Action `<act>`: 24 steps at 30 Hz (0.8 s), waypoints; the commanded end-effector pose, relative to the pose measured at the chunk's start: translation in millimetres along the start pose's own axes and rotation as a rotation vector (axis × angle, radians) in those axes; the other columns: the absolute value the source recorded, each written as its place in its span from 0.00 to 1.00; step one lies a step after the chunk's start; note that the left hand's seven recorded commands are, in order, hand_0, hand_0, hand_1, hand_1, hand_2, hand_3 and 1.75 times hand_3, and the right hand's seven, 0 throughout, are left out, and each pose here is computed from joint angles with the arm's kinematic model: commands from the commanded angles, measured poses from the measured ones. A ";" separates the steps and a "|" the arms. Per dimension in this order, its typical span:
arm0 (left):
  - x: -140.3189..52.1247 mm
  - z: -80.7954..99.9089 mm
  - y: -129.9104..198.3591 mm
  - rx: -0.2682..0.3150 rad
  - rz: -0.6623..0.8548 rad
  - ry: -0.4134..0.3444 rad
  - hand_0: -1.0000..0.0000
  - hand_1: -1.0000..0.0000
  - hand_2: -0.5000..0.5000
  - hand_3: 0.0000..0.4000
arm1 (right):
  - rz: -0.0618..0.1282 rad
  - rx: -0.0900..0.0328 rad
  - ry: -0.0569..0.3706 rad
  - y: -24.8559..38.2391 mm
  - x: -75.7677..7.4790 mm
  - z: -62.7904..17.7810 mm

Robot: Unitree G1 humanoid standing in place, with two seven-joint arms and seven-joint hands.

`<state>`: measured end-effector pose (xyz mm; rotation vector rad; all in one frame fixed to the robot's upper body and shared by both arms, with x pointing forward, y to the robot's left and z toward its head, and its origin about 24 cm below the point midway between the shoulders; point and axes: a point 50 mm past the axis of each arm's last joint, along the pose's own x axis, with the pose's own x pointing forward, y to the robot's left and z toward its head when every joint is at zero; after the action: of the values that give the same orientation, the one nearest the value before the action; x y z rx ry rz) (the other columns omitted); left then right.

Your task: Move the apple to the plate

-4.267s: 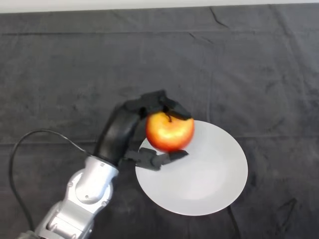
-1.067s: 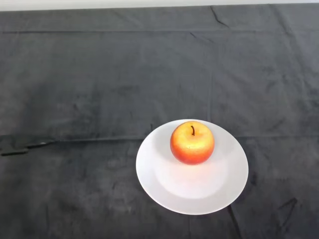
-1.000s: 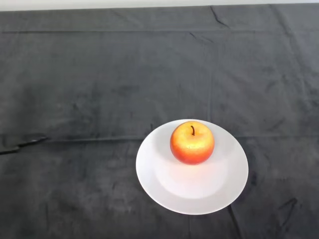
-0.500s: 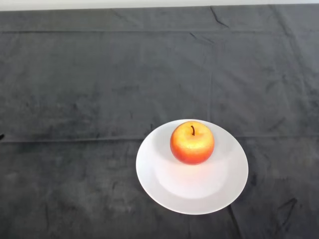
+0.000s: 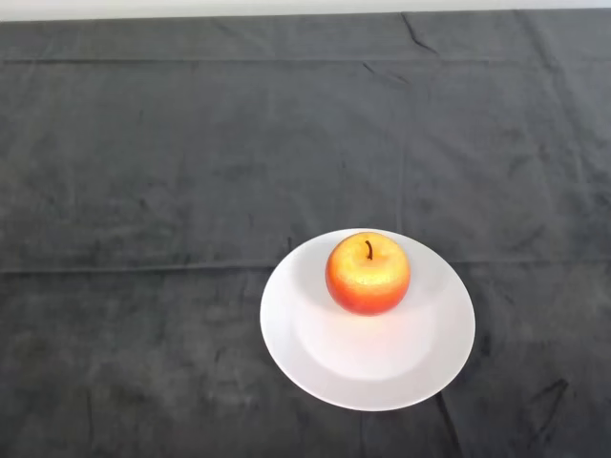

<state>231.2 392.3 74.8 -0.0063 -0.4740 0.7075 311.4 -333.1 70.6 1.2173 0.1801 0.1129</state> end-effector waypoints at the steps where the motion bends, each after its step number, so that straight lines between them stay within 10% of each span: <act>1: 10.0 12.6 20.3 0.039 0.043 -0.032 1.00 1.00 0.50 0.00 | 0.026 -0.002 -0.038 6.3 -2.2 10.3; 24: 12.8 10.4 20.9 -0.032 0.112 -0.032 1.00 1.00 0.50 0.00 | 0.027 -0.001 -0.038 6.3 -2.2 10.4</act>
<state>222.7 401.8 71.6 -0.0476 -0.4807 0.7715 311.4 -333.1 70.6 1.2174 0.1802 0.1130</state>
